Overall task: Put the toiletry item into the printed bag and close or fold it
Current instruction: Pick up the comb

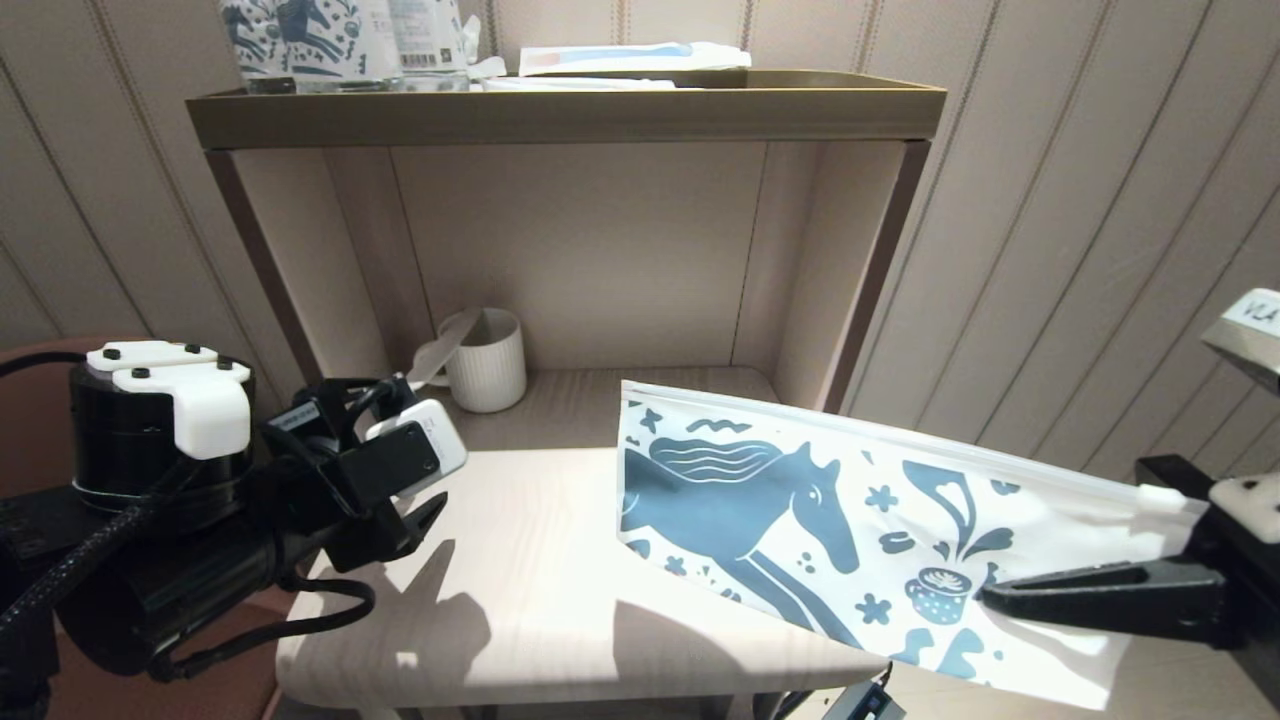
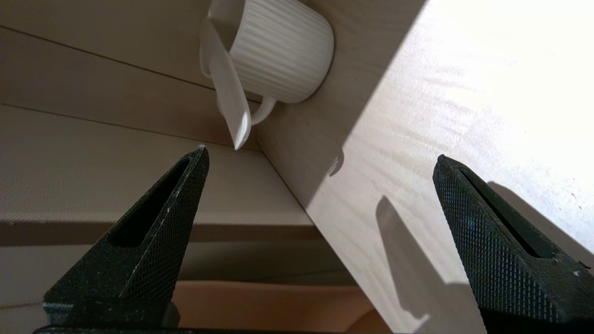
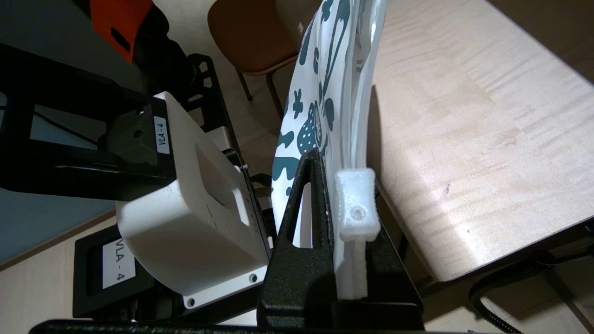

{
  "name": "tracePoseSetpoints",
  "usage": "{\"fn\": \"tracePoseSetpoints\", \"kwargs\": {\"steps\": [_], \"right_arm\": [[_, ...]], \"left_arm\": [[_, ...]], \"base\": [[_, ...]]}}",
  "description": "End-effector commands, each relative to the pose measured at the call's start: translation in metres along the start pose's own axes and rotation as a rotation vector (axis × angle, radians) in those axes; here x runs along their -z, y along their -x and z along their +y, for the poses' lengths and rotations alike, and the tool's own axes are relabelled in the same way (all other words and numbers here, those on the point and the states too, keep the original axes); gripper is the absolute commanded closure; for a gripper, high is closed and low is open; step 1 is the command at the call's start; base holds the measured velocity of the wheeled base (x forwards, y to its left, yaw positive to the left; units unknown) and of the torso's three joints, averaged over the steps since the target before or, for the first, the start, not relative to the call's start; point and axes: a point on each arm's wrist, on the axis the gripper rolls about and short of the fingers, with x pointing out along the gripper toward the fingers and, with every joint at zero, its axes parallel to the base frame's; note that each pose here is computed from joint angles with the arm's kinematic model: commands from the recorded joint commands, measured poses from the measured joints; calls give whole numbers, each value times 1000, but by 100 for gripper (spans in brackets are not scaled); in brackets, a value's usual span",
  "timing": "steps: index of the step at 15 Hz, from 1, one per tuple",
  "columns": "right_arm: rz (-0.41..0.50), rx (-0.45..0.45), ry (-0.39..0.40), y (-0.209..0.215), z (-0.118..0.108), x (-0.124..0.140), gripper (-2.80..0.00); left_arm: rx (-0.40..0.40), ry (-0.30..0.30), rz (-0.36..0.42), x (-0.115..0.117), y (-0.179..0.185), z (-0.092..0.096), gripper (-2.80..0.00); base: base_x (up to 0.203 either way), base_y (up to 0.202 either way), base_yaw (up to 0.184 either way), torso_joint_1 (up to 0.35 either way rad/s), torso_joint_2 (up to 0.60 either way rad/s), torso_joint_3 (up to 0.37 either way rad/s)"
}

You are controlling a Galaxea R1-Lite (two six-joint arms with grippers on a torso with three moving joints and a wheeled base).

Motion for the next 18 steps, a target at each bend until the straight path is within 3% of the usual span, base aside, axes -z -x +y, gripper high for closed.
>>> {"fn": "tracePoseSetpoints", "kwargs": {"steps": [1,5,11,18], "right_arm": [[5,-5,-7,-4,-4,1,0],[10,-3,-24,-5,-10,3,0],[2,-20,-29,-8,-15,5,0],[3,-19,-32,-9,-16,8,0]], "left_arm": [[-17,-14,-4,-1,-15,-4,-280],[-124,-77,-64,-3,-29,1,-280],[-135,-125,-34,5,-34,6,-280],[-194,-156,-66,1,-47,7,-280]], "base": [[0,0,0,0,0,0],[0,0,0,0,0,0],[0,0,0,0,0,0],[0,0,0,0,0,0]]}}
